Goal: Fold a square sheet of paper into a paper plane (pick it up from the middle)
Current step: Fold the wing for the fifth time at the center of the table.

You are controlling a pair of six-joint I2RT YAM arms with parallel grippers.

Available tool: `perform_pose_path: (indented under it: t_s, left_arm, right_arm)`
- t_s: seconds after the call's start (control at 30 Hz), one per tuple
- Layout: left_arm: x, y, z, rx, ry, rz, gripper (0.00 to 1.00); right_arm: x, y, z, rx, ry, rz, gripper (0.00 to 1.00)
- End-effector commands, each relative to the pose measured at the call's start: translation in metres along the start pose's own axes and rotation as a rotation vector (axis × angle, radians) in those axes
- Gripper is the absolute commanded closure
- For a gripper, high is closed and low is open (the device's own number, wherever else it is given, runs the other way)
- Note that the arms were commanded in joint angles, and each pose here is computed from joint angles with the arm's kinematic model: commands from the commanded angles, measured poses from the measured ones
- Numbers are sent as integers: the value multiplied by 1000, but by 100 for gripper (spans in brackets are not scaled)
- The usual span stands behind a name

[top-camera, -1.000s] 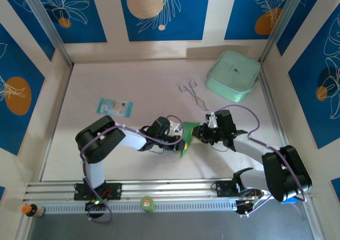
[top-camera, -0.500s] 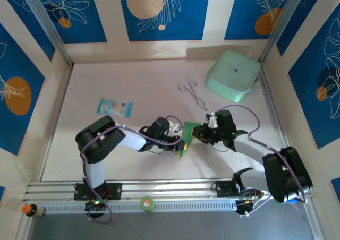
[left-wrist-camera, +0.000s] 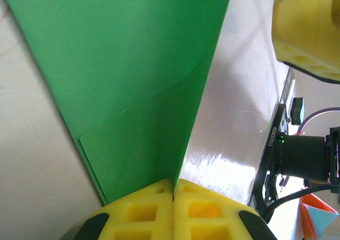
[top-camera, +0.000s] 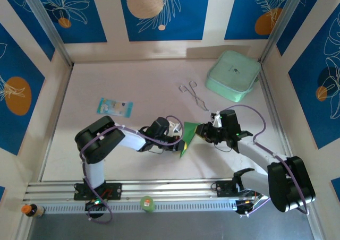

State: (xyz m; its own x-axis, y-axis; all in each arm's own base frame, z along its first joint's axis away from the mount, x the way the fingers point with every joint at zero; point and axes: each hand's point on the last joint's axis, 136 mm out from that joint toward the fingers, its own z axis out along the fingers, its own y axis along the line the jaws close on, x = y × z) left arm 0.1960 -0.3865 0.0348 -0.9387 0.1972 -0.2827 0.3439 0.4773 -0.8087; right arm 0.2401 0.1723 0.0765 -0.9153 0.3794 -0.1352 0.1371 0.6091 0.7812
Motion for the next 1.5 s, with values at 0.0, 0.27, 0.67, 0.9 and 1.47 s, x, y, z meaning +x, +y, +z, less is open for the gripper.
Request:
perform_pose_path:
  t_s: [0.0, 0.27, 0.67, 0.9, 1.47]
  left_arm:
    - [-5, -7, -5, 28, -21, 25, 100]
    - [-4, -1, -2, 55, -26, -28, 100]
    - [-1, 13, -3, 66, -43, -126, 100]
    - [-1, 19, -6, 77, -67, -163, 100]
    - [-2, 29, -8, 116, -100, -275, 100]
  right_arm:
    - [2, 8, 0, -26, 38, 2, 71]
    - [5, 14, 12, -63, 103, -13, 79]
    - [7, 13, 28, -78, 153, -21, 88]
    - [6, 15, 36, -81, 176, -25, 89]
    - [6, 18, 42, -108, 200, -38, 90]
